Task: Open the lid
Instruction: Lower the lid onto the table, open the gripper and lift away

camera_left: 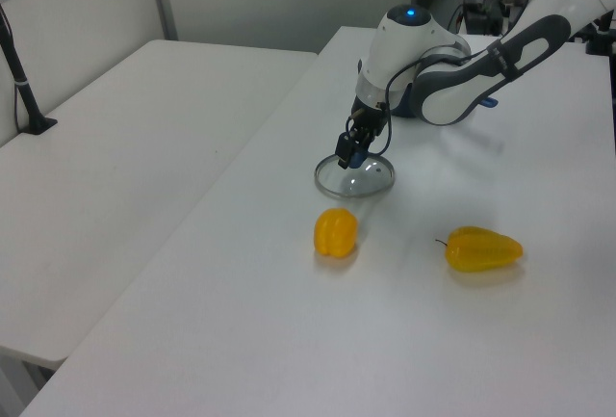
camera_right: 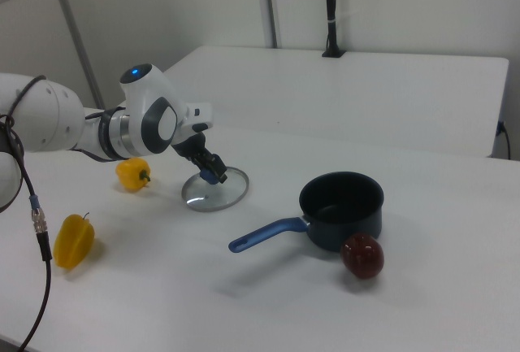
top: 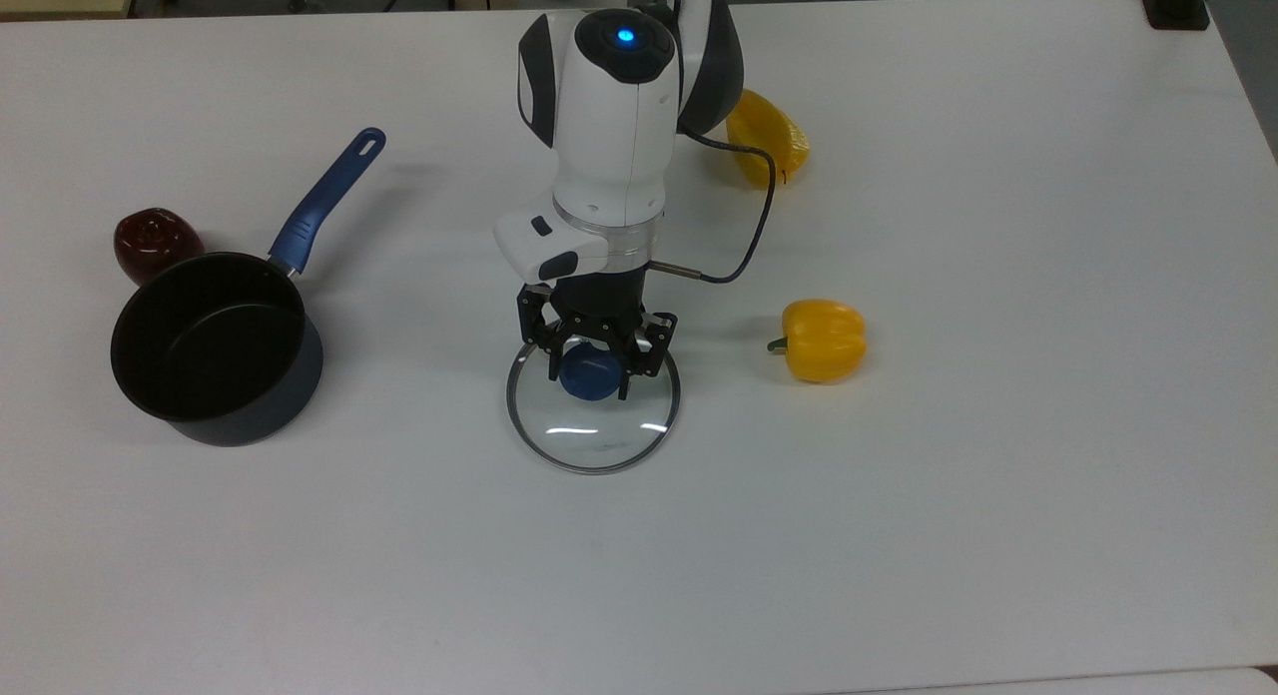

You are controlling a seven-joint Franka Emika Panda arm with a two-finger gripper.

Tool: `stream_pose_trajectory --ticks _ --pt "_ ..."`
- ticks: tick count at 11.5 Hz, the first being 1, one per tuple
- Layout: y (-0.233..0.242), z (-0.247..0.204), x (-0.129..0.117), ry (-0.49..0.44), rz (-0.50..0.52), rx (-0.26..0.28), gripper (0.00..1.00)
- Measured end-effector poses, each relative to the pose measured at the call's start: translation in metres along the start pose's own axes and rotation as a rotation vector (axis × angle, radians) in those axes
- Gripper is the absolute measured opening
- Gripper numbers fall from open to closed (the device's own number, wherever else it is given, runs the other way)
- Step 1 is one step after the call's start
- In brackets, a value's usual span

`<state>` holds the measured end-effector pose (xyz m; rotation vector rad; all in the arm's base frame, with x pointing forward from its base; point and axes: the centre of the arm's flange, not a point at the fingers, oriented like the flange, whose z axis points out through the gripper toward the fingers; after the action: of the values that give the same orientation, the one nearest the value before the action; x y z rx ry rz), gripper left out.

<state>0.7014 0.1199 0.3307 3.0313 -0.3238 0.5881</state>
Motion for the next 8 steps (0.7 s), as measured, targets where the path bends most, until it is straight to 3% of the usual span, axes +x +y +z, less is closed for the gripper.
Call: stream_pose_trajectory --ticks 2,6,8 --pt "0.000 0.000 0.000 0.001 0.000 0.000 0.99" --pt "0.005 -0.024 0.011 0.003 0.011 -0.013 1.00" --pt "0.015 -0.066 0.021 -0.032 0.020 -0.051 1.00"
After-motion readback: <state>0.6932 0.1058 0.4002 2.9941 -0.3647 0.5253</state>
